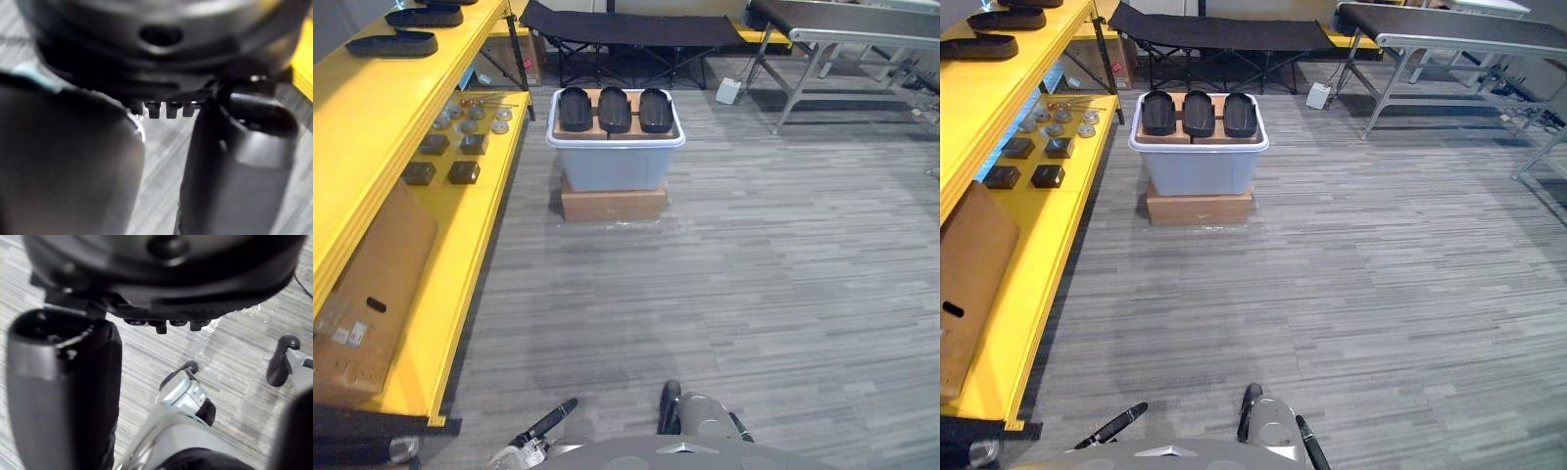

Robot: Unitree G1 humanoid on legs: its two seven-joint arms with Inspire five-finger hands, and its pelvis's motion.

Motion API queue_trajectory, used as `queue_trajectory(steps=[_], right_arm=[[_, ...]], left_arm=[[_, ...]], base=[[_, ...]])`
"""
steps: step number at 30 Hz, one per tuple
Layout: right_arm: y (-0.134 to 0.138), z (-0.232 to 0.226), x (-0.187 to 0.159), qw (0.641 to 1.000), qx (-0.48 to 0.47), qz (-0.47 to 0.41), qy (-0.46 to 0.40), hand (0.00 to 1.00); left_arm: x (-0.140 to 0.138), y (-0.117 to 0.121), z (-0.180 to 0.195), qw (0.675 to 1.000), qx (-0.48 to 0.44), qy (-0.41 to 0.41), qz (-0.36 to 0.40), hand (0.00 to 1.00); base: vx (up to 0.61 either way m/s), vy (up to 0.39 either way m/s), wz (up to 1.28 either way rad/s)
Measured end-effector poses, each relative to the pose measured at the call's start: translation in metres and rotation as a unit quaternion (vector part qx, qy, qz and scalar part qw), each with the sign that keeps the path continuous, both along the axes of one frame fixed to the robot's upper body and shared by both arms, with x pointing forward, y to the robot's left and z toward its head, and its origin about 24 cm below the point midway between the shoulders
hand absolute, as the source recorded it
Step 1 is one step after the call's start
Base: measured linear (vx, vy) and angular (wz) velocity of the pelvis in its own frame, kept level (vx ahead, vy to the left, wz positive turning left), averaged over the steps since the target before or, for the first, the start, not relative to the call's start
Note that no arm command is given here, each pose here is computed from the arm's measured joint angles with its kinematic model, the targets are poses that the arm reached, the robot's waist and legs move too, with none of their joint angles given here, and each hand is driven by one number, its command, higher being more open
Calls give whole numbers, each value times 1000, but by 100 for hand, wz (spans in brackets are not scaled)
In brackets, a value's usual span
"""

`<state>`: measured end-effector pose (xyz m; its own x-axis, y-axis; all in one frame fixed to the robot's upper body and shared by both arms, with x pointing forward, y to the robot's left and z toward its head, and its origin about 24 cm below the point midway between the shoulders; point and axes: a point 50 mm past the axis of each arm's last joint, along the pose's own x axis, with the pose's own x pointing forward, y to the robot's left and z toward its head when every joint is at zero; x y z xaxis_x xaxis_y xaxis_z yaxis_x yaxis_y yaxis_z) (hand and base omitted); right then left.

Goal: Walk over and take three plastic housings, then place them on the shelf

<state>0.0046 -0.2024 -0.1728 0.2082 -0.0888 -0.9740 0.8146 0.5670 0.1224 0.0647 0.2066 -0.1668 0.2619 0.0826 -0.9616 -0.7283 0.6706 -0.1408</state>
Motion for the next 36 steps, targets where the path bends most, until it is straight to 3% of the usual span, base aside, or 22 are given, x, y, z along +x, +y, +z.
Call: queue_trajectory(steps=[5,6,12,18,22,24,30,36], right_arm=[[-15,1,5,999,-29,28,20,100],[-19,1,17,999,-37,28,9,100],[-19,10,65,991,-70,90,-69,100],[0,15,106,983,-54,131,-116,100],[1,15,109,981,-51,146,-116,100],[-1,16,112,981,-55,142,-121,100],[-2,10,87,986,-42,135,-88,100],[-15,12,84,990,-59,103,-79,100]], left_arm=[[-2,-2,-1,1000,-21,-6,17,100],[-7,-12,-3,999,-44,-6,27,100],[-17,-15,-2,997,-54,-27,56,100],[-3,8,2,1000,6,-21,-10,100],[1,9,3,997,26,-18,-71,100],[17,9,6,993,35,-29,-105,100],[44,-2,11,993,32,-77,-78,100],[39,-17,8,996,15,-80,-24,100]], base=[[430,-149,-9],[311,6,-59],[327,169,-59],[464,212,-11],[358,61,-9],[301,-45,-2],[300,-270,48],[293,-316,68]])
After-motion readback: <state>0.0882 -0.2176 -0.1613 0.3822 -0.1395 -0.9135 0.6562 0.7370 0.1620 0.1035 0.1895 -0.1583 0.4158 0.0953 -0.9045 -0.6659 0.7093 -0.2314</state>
